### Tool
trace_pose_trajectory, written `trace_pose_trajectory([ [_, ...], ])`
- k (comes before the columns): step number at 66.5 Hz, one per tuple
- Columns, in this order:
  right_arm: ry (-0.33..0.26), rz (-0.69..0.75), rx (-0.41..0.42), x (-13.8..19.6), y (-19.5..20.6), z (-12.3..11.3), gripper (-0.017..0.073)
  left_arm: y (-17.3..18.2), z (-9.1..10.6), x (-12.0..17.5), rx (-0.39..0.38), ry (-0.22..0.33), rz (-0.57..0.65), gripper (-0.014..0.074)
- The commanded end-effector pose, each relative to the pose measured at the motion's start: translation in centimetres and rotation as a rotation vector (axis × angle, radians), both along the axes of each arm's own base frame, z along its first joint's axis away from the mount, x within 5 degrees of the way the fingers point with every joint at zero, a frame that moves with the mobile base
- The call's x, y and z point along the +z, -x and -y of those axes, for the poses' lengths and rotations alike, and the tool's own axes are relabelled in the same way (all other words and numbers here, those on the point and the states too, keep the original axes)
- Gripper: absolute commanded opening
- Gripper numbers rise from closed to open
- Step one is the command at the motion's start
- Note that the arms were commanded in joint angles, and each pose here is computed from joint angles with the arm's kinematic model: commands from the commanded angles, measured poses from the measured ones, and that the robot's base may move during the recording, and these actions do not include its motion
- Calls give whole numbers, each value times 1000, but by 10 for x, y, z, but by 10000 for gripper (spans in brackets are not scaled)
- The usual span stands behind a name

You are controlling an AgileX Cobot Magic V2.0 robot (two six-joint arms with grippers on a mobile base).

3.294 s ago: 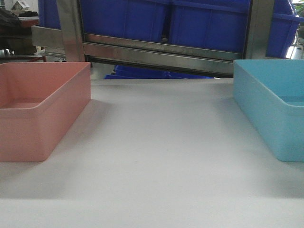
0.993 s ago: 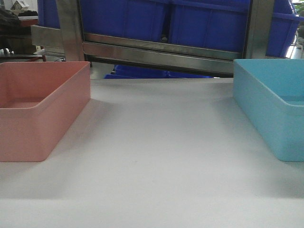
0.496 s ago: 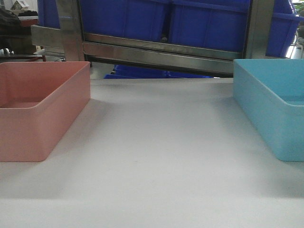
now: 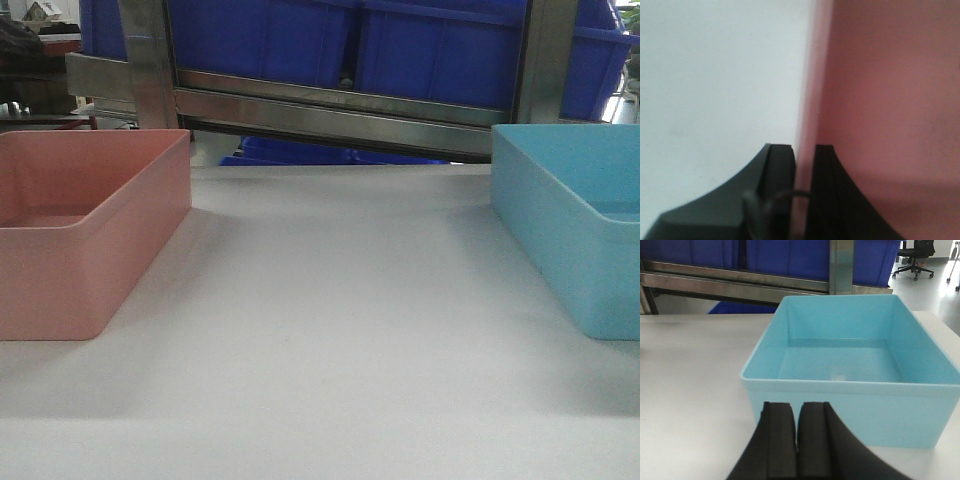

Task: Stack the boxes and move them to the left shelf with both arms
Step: 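Grip the pink bin rim with the left gripper and drag it toward center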

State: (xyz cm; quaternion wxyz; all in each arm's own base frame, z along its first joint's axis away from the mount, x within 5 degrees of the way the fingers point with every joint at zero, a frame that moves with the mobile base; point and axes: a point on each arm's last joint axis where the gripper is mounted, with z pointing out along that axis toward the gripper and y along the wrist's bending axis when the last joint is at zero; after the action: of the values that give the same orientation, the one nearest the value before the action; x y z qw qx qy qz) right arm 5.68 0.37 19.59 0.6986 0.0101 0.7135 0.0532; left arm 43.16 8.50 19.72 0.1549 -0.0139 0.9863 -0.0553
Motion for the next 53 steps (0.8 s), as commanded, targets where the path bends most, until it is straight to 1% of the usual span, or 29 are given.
trace_pose_trajectory([
  [1, -2, 126, -10, 15, 3, 1, 56, 2, 5, 52, 34, 36, 136, -3],
  [4, -2, 126, -10, 15, 3, 1, 56, 3, 6, 62, 48, 44, 161, -3],
  [11, -2, 126, -10, 15, 3, 1, 56, 10, 16, 91, 60, 54, 213, -3],
  [18, -2, 126, -10, 15, 3, 1, 56, 20, 37, 119, 50, 69, 257, -3],
  [21, -2, 126, -10, 15, 3, 1, 56, 25, 49, 130, 46, 73, 269, -3],
  [25, -2, 126, -10, 15, 3, 1, 56, 29, 62, 138, 99, 108, 272, -3],
  [31, -2, 126, -10, 15, 3, 1, 56, 32, 90, 145, 93, 149, 273, -3],
  [39, -2, 126, -10, 15, 3, 1, 56, 34, 137, 143, 36, 184, 249, -3],
  [40, -2, 126, -10, 15, 3, 1, 56, 35, 145, 142, 24, 188, 245, -3],
  [46, -2, 126, -10, 15, 3, 1, 56, 36, 176, 138, 7, 180, 244, -3],
  [47, -2, 126, -10, 15, 3, 1, 56, 36, 184, 136, -1, 178, 246, -3],
  [50, -2, 126, -10, 15, 3, 1, 56, 36, 199, 131, -1, 164, 250, -3],
  [53, -2, 126, -10, 15, 3, 1, 56, 36, 211, 126, 2, 158, 247, -3],
])
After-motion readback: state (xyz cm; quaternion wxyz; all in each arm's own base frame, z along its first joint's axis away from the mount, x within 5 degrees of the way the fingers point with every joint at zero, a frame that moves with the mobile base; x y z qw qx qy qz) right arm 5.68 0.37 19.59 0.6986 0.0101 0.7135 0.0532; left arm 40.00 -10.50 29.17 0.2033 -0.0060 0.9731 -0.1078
